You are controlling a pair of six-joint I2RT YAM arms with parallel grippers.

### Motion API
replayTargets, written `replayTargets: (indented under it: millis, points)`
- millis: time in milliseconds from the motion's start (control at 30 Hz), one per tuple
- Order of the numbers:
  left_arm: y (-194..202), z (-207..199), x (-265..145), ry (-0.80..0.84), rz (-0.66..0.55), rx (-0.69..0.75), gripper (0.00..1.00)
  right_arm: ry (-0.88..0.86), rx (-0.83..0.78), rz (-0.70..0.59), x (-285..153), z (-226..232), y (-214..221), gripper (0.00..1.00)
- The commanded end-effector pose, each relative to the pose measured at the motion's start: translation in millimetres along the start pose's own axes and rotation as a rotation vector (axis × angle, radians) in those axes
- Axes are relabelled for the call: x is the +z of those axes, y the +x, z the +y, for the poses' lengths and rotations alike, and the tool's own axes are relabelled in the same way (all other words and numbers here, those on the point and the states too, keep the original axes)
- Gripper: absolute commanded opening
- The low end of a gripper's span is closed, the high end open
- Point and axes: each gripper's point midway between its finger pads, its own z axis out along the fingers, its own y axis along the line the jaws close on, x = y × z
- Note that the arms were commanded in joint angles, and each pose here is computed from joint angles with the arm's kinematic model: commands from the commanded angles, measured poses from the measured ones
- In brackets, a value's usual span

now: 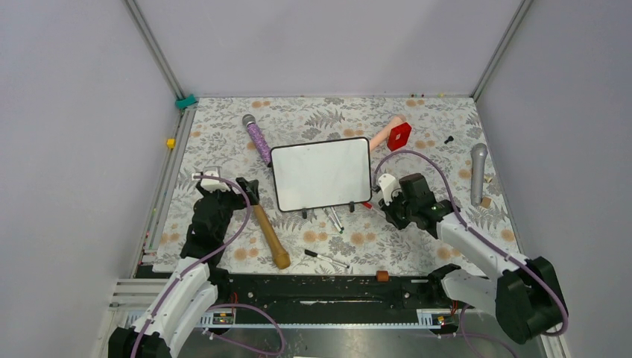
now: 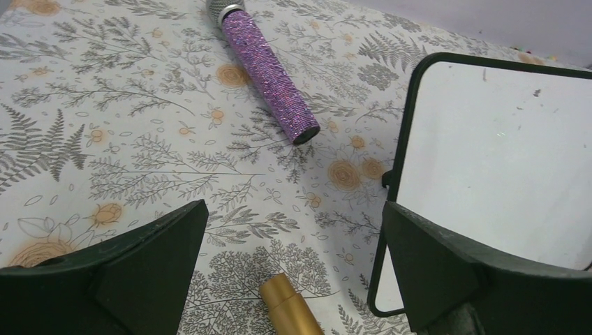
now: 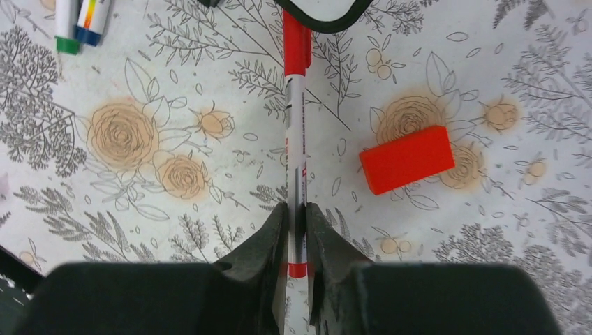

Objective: Write a sentence on the whiteboard
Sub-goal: Pick up the whiteboard marker from the center of the board.

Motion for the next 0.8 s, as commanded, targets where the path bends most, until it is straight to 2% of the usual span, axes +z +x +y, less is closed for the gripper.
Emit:
replayTargets:
  millis: [0,267,500,700,767]
  points:
    - [-12,-25,0,0.124,-0.025,-0.006,0.99,0.003,-0.110,0.025,-23,0,4,0.00]
    - [-16,-93,-15,0.257,0.059,-0.109,0.99,-0.100,-0.212,0.226,-56,11,31,0.00]
    - [-10,-166,-34,0.393,0.167,-0.174,0.98,-0.130,-0.209,0.103,-62,21,10,0.00]
    - [-15,-171,-46,0.393,0.156,-0.247,0.98,-0.150,-0.173,0.091,-25,20,10,0.00]
    - [-17,-165,-50,0.384,0.148,-0.249,0.98,-0.134,-0.154,0.100,-17,16,10,0.07]
